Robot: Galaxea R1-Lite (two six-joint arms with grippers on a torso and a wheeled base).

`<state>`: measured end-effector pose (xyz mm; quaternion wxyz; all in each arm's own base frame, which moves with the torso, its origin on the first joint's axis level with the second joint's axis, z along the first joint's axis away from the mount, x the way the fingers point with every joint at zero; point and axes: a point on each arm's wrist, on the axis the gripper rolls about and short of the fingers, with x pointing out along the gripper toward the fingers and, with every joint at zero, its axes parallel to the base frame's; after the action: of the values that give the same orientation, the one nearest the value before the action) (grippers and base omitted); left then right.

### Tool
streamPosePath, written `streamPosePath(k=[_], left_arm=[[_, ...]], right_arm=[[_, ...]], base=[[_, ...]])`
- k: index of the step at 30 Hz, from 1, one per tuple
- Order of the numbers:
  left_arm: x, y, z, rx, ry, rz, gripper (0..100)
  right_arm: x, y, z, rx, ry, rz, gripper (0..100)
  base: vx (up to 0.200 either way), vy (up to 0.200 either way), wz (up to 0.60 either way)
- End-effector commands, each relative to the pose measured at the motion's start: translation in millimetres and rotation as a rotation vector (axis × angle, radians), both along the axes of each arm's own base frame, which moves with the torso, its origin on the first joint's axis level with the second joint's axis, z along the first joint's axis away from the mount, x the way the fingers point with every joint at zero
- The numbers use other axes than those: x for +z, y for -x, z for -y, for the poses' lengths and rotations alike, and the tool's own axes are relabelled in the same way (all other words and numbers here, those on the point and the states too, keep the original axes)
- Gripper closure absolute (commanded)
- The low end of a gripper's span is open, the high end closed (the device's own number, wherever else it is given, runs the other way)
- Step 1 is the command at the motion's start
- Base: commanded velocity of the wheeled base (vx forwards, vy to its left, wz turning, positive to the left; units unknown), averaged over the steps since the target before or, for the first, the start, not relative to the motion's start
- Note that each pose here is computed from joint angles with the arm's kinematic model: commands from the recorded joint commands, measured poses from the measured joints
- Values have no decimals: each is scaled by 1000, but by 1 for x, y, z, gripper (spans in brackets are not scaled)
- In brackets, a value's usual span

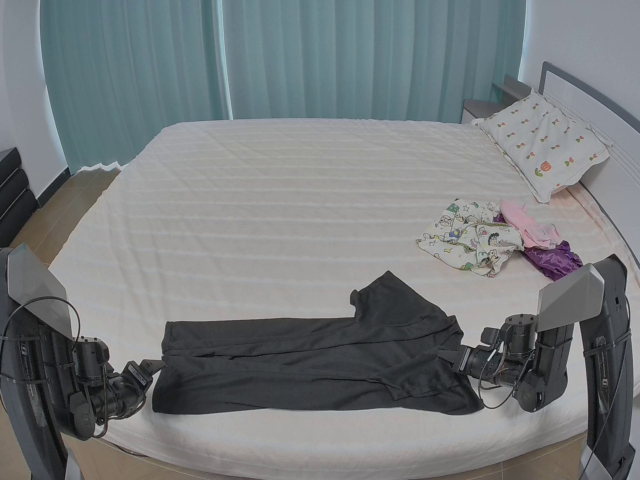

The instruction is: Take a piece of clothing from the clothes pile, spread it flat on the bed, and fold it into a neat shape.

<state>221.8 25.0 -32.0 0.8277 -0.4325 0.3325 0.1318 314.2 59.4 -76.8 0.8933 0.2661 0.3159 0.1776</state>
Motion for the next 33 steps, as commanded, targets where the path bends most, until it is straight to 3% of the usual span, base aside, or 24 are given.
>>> streamPosePath(k=[1, 5, 16, 20, 21, 25, 27, 33], left_arm=[[1, -1, 0, 1, -2, 13, 0], [1, -1, 0, 1, -3, 15, 0], [2, -1, 0, 4, -2, 19, 0], [6, -2, -1, 20, 15, 40, 0], [20, -4, 4, 14, 28, 95, 0], [33, -6, 15, -36, 28, 158, 0], [34, -20, 25, -130, -40, 208, 0], [7, -36, 34, -239, -131, 174, 0]], right_arm=[[8, -7, 7, -43, -18, 37, 100], [7, -15, 18, -87, -24, 50, 100], [3, -21, 17, -88, -25, 62, 100], [3, -19, 16, -85, -25, 59, 100], [2, -19, 15, -83, -24, 55, 100], [3, -17, 15, -80, -26, 50, 100], [3, -12, 14, -77, -24, 35, 100], [2, -12, 14, -76, -25, 29, 100]], base=[[0, 0, 0], [0, 0, 0], [0, 0, 0], [0, 0, 0], [0, 0, 0], [0, 0, 0], [0, 0, 0], [0, 0, 0]])
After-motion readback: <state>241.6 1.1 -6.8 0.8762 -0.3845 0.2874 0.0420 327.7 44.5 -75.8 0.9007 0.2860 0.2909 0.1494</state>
